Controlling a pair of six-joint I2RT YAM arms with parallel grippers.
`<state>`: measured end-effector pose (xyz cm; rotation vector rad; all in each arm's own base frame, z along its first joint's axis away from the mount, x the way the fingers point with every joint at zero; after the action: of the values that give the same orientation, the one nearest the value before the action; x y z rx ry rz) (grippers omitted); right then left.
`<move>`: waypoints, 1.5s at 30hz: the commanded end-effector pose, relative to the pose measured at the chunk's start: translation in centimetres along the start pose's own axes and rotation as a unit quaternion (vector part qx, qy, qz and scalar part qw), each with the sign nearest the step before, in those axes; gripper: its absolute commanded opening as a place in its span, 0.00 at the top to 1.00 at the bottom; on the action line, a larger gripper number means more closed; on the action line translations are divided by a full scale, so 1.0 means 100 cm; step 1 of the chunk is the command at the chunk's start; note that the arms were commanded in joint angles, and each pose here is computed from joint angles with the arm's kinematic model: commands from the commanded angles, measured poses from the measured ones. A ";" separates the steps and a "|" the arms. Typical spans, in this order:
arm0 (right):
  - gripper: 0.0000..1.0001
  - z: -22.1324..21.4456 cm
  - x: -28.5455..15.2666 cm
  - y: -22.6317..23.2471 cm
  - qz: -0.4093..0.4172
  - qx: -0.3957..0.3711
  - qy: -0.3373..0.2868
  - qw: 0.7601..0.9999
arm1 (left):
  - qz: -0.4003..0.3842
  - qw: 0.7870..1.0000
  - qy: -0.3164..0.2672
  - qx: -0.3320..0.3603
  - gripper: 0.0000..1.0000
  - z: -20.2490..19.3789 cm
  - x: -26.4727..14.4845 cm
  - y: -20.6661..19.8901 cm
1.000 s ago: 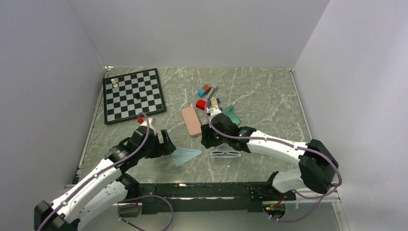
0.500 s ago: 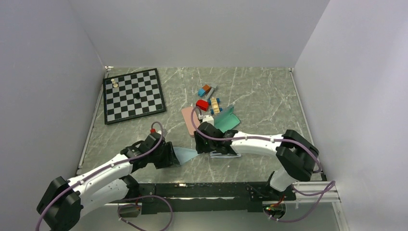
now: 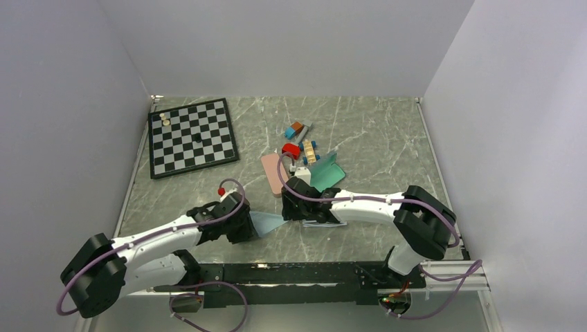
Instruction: Organize the sunglasses
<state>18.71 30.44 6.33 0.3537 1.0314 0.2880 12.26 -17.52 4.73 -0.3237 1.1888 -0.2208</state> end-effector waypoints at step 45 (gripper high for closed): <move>0.58 -0.010 0.002 0.004 0.019 -0.024 0.034 0.999 | -0.060 0.991 -0.103 0.060 1.00 0.050 -0.023 -0.042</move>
<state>16.99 29.81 5.12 0.3037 1.1024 0.3610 15.43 -19.81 8.66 -0.3198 0.9944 -0.3424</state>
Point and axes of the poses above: each gripper's point midway between its finger pads, its own x axis out along the fingers, its own y axis along the line the jaws close on, z = x × y, the point moved 3 cm from there along -x, back along the fingers, and after that the axes turned 12 degrees about x, right-handed, at the moved point
